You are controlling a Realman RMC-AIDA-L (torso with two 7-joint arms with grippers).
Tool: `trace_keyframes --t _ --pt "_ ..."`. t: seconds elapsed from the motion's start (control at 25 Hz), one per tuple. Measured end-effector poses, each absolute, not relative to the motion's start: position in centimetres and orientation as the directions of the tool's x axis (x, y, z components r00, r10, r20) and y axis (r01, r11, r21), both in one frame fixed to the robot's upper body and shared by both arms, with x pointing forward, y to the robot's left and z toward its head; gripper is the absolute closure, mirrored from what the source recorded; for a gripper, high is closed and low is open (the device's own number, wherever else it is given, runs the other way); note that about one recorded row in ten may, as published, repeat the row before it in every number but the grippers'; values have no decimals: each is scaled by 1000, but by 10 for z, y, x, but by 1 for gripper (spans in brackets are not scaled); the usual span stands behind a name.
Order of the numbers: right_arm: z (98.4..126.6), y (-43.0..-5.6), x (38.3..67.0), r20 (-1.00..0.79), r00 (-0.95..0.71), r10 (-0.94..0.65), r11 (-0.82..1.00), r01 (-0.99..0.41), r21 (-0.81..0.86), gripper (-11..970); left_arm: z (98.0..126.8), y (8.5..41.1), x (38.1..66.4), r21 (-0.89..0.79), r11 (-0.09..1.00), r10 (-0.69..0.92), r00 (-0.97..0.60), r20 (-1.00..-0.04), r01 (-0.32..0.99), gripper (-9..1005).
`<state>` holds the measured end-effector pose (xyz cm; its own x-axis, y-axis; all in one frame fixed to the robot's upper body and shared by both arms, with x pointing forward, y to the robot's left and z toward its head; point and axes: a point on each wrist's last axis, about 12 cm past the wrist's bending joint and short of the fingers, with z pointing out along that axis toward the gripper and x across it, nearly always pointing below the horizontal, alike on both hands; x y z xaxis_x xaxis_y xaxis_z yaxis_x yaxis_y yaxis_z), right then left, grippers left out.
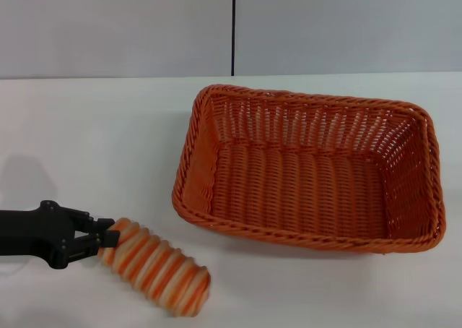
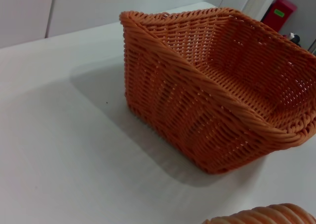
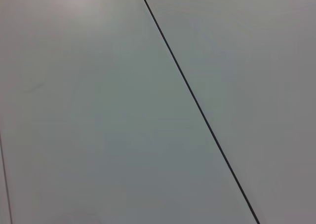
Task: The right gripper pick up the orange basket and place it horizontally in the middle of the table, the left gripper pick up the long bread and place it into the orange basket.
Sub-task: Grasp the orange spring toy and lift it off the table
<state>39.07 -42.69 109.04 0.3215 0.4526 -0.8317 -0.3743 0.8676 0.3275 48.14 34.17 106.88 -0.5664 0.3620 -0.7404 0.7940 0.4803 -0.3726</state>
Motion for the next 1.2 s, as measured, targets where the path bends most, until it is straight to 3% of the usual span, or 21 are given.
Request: trace_keyframes --t 0.64,1.2 --pt "1095 -421 401 -812 355 463 861 -399 316 265 1074 337 489 -352 480 357 -546 -758 803 870" --pt "1101 -423 412 -806 377 456 865 -401 301 265 1076 336 493 -354 481 349 -545 -762 802 920"
